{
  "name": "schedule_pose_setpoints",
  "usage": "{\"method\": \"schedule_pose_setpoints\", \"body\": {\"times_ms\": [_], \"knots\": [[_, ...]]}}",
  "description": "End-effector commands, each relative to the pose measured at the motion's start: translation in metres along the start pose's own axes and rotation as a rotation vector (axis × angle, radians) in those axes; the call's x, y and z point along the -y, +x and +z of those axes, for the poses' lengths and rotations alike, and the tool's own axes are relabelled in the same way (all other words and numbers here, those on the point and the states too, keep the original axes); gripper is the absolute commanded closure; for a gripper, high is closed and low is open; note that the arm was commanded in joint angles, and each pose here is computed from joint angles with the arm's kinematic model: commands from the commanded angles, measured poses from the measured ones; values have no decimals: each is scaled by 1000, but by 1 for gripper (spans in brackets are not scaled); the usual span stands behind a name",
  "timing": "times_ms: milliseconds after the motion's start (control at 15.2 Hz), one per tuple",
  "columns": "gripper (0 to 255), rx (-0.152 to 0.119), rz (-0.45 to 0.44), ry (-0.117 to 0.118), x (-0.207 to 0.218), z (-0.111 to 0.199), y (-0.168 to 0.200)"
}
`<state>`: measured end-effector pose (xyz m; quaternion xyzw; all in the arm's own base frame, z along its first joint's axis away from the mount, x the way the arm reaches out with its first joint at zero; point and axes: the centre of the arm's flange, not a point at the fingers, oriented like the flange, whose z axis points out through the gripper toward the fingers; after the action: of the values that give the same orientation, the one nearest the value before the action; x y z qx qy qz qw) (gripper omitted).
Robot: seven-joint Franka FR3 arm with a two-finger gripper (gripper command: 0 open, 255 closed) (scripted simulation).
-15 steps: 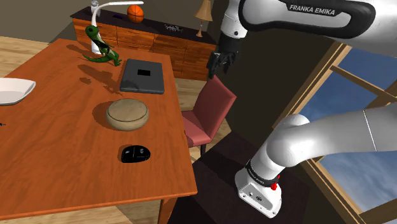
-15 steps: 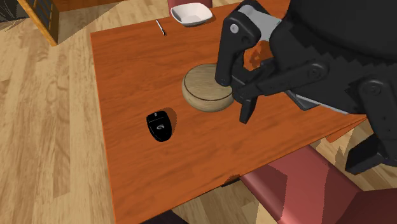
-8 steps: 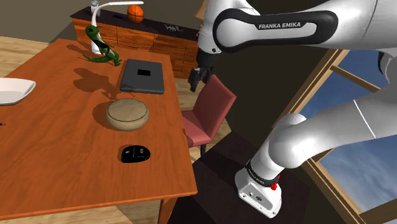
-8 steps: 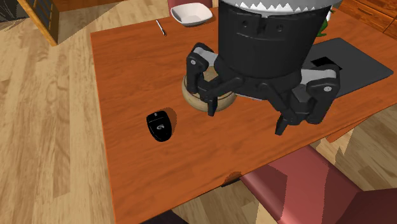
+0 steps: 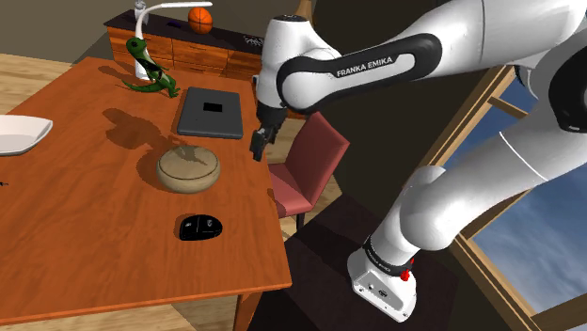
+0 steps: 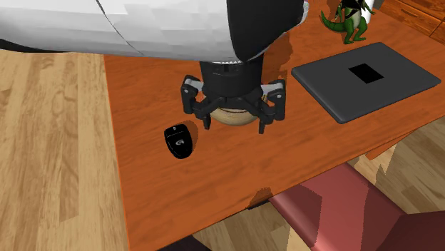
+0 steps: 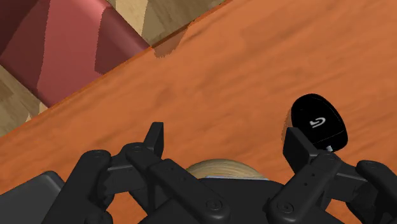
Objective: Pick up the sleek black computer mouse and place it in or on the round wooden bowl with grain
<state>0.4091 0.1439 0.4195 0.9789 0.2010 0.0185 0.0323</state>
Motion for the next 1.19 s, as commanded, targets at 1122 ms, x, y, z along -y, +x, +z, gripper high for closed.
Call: {"method": "schedule_pose_setpoints", "body": {"times_ms": [1122], "knots": [[0, -4, -555, 28, 165, 160, 67]]}}
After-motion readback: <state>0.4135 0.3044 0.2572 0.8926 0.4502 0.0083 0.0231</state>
